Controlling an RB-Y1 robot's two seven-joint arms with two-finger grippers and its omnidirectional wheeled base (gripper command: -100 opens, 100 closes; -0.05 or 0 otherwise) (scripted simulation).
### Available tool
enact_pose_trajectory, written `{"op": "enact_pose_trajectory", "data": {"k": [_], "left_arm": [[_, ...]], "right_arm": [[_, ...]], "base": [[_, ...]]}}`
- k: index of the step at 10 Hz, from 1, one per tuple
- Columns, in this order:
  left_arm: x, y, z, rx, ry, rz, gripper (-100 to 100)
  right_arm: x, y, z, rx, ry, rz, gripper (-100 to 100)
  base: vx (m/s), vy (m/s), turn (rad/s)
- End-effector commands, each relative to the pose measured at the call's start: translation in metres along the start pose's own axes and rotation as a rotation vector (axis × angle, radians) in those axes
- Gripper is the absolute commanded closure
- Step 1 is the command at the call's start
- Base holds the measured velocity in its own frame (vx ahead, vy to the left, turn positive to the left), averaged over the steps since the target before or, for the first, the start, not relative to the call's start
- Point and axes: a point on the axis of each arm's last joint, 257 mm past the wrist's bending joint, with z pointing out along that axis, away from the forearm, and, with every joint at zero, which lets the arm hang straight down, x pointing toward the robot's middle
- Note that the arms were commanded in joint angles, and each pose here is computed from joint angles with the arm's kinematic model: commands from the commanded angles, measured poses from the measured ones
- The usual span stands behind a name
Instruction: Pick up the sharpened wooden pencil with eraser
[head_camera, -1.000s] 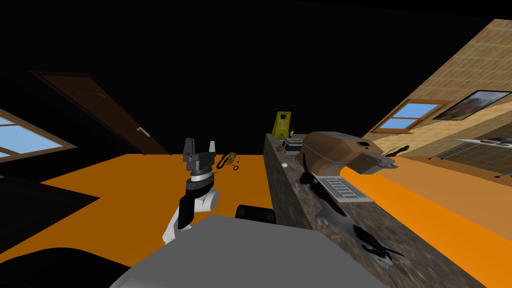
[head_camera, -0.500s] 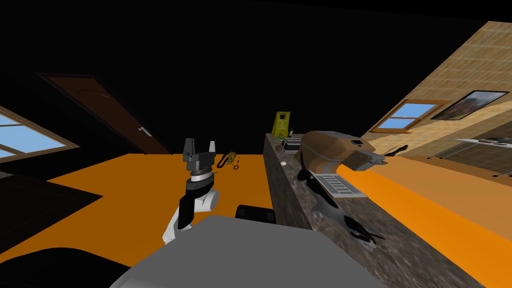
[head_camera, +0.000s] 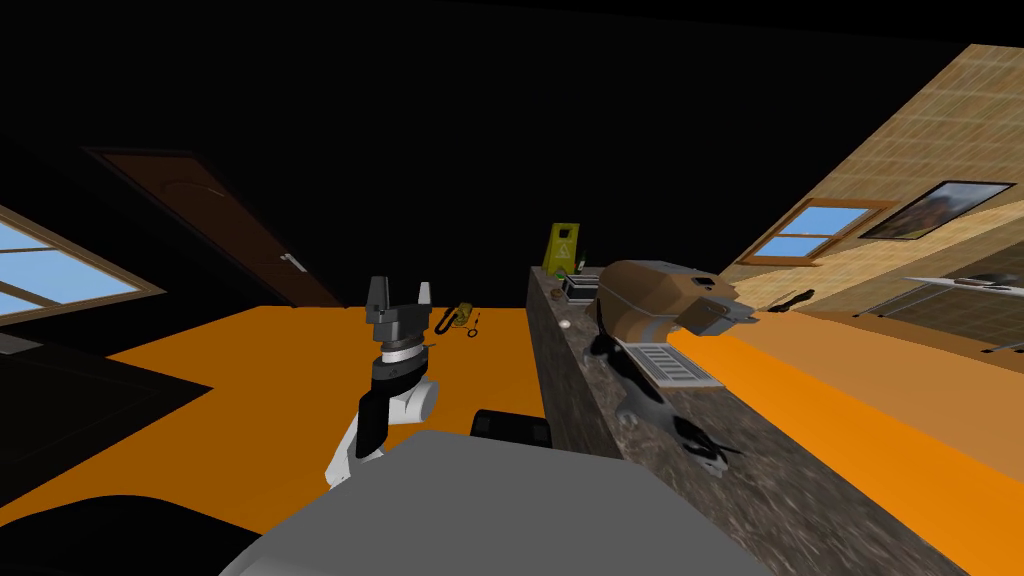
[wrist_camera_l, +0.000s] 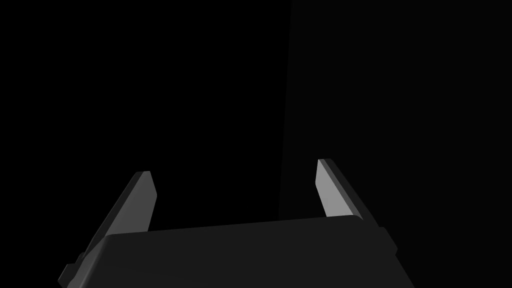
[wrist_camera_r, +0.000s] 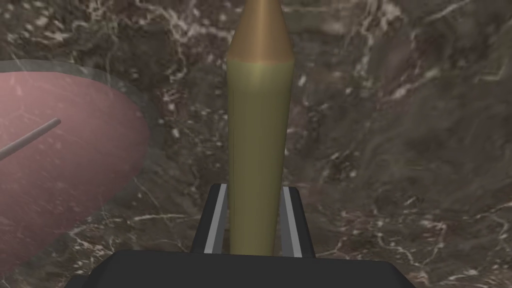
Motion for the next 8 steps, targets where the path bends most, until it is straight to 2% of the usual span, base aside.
{"op": "enact_pose_trajectory", "data": {"k": [1,2,4,5,6,7,8], "left_arm": [[0.000,0.000,0.000,0.000,0.000,0.000,0],[0.000,0.000,0.000,0.000,0.000,0.000,0],[0.000,0.000,0.000,0.000,0.000,0.000,0],[0.000,0.000,0.000,0.000,0.000,0.000,0],[0.000,0.000,0.000,0.000,0.000,0.000,0],[0.000,0.000,0.000,0.000,0.000,0.000,0],[0.000,0.000,0.000,0.000,0.000,0.000,0]], "right_arm": [[-0.015,0.008,0.004,-0.020,-0.023,-0.012,100],[-0.009,0.002,-0.004,0.005,0.006,0.008,100],[-0.028,0.015,0.002,-0.026,-0.026,-0.009,100],[-0.027,0.014,-0.003,-0.013,-0.006,0.012,100],[-0.039,0.024,0.001,-0.035,-0.028,-0.001,100],[-0.035,0.017,-0.005,-0.009,-0.003,0.022,100],[-0.043,0.027,-0.003,-0.030,-0.015,0.018,100]], "base": [[-0.023,-0.012,-0.001],[-0.035,-0.009,0.000],[-0.035,-0.008,0.002],[-0.048,-0.013,0.002],[-0.053,-0.018,0.001],[-0.060,-0.020,0.001],[-0.054,-0.021,0.002]]}}
